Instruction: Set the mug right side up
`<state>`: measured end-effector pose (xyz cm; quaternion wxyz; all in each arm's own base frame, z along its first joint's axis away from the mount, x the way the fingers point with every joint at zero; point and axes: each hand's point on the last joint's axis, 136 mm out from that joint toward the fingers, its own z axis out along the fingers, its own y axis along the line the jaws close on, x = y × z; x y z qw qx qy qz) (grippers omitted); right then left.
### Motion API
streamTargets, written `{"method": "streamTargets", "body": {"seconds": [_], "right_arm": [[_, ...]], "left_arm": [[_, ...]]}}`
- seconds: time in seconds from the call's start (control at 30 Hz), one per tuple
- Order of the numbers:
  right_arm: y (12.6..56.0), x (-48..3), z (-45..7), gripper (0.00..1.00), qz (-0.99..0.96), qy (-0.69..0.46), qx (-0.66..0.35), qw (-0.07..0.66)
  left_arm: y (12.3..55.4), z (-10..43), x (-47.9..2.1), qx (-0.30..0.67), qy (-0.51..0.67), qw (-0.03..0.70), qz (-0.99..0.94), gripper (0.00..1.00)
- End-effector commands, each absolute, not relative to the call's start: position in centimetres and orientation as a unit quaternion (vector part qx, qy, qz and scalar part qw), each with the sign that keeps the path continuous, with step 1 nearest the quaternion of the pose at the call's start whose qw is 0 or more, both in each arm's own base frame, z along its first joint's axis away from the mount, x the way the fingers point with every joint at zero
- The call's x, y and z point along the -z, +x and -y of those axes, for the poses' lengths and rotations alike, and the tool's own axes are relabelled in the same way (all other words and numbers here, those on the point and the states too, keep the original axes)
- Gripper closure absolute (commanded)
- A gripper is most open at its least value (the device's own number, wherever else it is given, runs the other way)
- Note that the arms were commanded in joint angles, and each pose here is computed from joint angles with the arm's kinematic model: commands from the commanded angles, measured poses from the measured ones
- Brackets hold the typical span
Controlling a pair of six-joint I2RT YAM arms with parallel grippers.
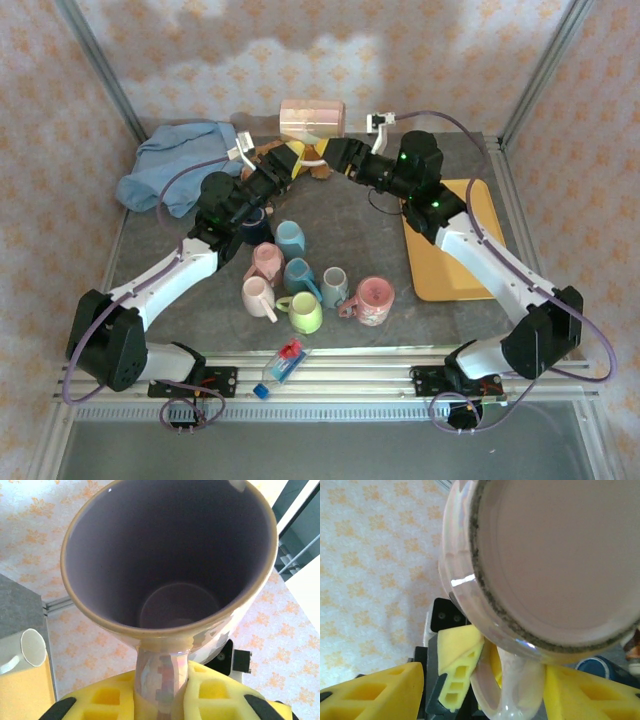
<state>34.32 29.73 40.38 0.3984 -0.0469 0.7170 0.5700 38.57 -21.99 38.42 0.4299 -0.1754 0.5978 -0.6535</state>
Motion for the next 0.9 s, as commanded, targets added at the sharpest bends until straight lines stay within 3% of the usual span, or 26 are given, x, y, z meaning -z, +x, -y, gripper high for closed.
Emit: {"method": "streamTargets", "body": {"seconds": [0.0,0.47,0.87], "right_arm": [[33.2,-40.8,-28.4,0.37,-0.728,-0.066,-0.529,0.431],[31.9,-36.7,-21.7,0.39,-0.854,-0.053,-0.327,0.401],[33.8,-35.7,-14.2,0.44,-0.865,0.067,-0.371,0.331]], "left_arm": [[35.9,20.9,-45.3,0.659,-0.109,0.502,-0.549,1.00],[35.9,24.4,-41.3,0.494,0.031,0.513,-0.702,1.00],[37.9,28.3,-36.9,0.388,0.154,0.509,-0.752,1.00]]}}
